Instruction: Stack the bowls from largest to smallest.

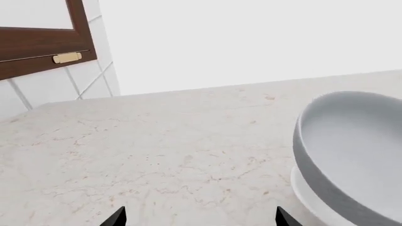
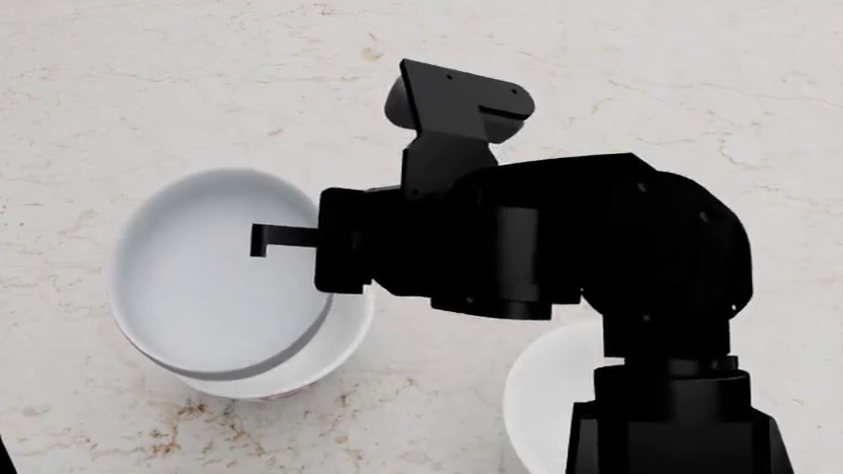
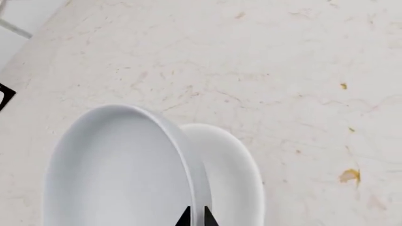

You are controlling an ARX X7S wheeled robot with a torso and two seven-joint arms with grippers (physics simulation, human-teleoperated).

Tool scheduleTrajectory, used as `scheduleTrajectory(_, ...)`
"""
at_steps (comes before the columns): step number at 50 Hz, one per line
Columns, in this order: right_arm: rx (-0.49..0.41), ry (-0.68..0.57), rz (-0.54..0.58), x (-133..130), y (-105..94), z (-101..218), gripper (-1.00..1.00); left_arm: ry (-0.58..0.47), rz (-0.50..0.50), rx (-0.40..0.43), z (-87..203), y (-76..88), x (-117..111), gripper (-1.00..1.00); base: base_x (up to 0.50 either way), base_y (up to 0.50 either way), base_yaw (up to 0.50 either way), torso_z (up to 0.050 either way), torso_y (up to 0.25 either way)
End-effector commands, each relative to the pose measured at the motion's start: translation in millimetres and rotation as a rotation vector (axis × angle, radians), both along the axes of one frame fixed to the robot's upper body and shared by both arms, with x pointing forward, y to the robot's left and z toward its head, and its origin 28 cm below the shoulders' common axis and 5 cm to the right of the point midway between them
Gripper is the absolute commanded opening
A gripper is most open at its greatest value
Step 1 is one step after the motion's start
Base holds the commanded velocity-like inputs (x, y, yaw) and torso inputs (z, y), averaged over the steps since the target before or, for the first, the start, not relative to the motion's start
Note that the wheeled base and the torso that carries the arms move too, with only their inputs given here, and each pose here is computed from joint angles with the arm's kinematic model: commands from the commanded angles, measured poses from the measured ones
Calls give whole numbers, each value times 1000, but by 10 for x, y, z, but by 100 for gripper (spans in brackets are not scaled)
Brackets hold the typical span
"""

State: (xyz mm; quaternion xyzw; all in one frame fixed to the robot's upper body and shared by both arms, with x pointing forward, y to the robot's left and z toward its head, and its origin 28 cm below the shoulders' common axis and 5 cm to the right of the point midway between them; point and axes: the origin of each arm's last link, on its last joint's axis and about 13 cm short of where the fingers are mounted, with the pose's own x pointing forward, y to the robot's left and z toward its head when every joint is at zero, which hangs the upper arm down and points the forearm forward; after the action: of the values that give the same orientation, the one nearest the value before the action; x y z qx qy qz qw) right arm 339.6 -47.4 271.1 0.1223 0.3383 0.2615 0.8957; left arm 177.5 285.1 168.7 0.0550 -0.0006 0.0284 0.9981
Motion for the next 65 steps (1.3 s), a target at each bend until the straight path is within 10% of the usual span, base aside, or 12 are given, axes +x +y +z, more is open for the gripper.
scheduleTrajectory(1,23,2,-9,19,4,-75,-100,2,-1,1,-8,10,-18,100,0,0,3,0,0)
scheduleTrajectory(38,-6,8,-33,119,28,-213,-100,5,2,-1,-14,0,19,100,0,0,0,0,0)
scheduleTrajectory(39,-22,-5,-33,120,31,-198,100,5,2,0,-17,5,12,100,0,0,0,0,0)
scheduleTrajectory(65,-106,-264,-69,-281,-134,12,100,9,8,0,-26,31,-12,100,0,0,0,0,0)
